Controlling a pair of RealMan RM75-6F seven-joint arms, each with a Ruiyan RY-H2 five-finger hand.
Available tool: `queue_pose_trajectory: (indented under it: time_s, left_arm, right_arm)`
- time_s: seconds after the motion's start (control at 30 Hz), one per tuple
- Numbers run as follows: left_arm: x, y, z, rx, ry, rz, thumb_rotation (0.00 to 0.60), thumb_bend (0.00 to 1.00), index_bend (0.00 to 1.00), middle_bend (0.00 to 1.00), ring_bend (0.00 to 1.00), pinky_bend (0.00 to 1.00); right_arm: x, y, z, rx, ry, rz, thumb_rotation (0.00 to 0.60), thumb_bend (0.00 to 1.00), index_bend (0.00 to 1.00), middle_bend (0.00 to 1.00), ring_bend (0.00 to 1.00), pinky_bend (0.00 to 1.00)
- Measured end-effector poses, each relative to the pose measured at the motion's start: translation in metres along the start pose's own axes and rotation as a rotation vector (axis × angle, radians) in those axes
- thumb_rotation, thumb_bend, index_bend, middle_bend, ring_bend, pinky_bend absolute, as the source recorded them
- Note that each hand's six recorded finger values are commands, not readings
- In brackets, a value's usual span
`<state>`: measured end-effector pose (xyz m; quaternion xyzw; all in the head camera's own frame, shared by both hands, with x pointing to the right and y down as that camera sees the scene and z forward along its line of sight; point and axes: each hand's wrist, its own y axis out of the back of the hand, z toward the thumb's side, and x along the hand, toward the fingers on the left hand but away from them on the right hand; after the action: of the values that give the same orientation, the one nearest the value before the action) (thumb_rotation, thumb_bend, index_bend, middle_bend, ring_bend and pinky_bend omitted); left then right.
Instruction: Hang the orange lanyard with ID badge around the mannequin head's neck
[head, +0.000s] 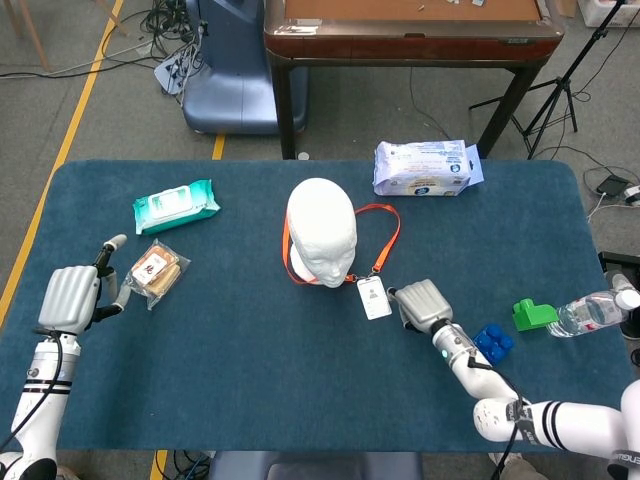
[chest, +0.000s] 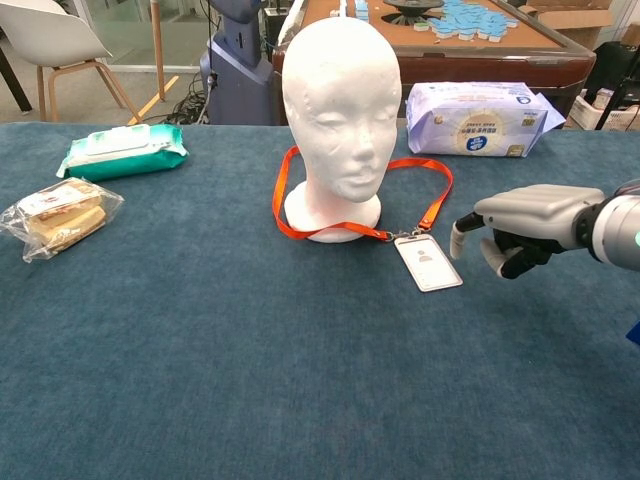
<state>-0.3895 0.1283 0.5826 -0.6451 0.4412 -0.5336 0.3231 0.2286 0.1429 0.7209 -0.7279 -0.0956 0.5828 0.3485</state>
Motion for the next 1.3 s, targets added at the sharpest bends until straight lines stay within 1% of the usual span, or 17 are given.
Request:
queue_pose_trajectory:
  time_s: [0.27, 0.5, 0.67, 0.8, 0.93, 1.0, 1.07, 1.23, 1.3]
  left_arm:
    - [0.000, -0.001, 0.002, -0.012, -0.011, -0.008, 0.600, 0.36, 0.15, 0.73, 0.73, 0.91]
    - [-0.001, -0.003, 0.003, -0.025, -0.017, -0.018, 0.600, 0.36, 0.15, 0.73, 0.73, 0.91]
    - [-0.005, -0.005, -0.002, -0.023, -0.012, -0.021, 0.600, 0.36, 0.15, 0.73, 0.73, 0.91]
    - [-0.005, -0.006, -0.002, -0.026, -0.017, -0.021, 0.600, 0.36, 0.15, 0.73, 0.73, 0.91]
    - [-0.006, -0.006, -0.003, -0.031, -0.017, -0.016, 0.600, 0.36, 0.15, 0.73, 0.73, 0.91]
    - [-0.007, -0.005, -0.003, -0.034, -0.016, -0.013, 0.600, 0.36, 0.15, 0.73, 0.73, 0.91]
    - [-0.008, -0.005, -0.005, -0.035, -0.014, -0.013, 0.600, 0.36, 0.15, 0.73, 0.73, 0.91]
    - [-0.010, -0.007, -0.008, -0.042, -0.008, -0.018, 0.600, 0.36, 0.15, 0.73, 0.73, 0.91]
    - [-0.011, -0.007, -0.008, -0.042, -0.006, -0.019, 0.600, 0.36, 0.15, 0.73, 0.73, 0.91]
  right_arm:
    - [-0.012, -0.005, 0.009, -0.007, 0.005, 0.004, 0.600, 0.84, 0.30, 1.00, 1.00, 1.00]
    - [-0.016, -0.011, 0.020, -0.014, 0.034, 0.021, 0.600, 0.84, 0.30, 1.00, 1.00, 1.00]
    - [-0.010, -0.016, 0.034, -0.014, 0.079, 0.040, 0.600, 0.84, 0.30, 1.00, 1.00, 1.00]
    - [-0.001, -0.021, 0.053, -0.017, 0.140, 0.051, 0.600, 0.84, 0.30, 1.00, 1.00, 1.00]
    - [0.007, -0.017, 0.070, -0.033, 0.197, 0.034, 0.600, 0.84, 0.30, 1.00, 1.00, 1.00]
    - [0.008, -0.012, 0.070, -0.038, 0.195, 0.015, 0.600, 0.84, 0.30, 1.00, 1.00, 1.00]
    - [0.006, -0.006, 0.064, -0.041, 0.174, -0.008, 0.600, 0.84, 0.30, 1.00, 1.00, 1.00]
    - [-0.006, 0.003, 0.045, -0.051, 0.109, -0.032, 0.600, 0.84, 0.30, 1.00, 1.00, 1.00]
    - [-0.010, 0.004, 0.042, -0.047, 0.094, -0.037, 0.600, 0.84, 0.30, 1.00, 1.00, 1.00]
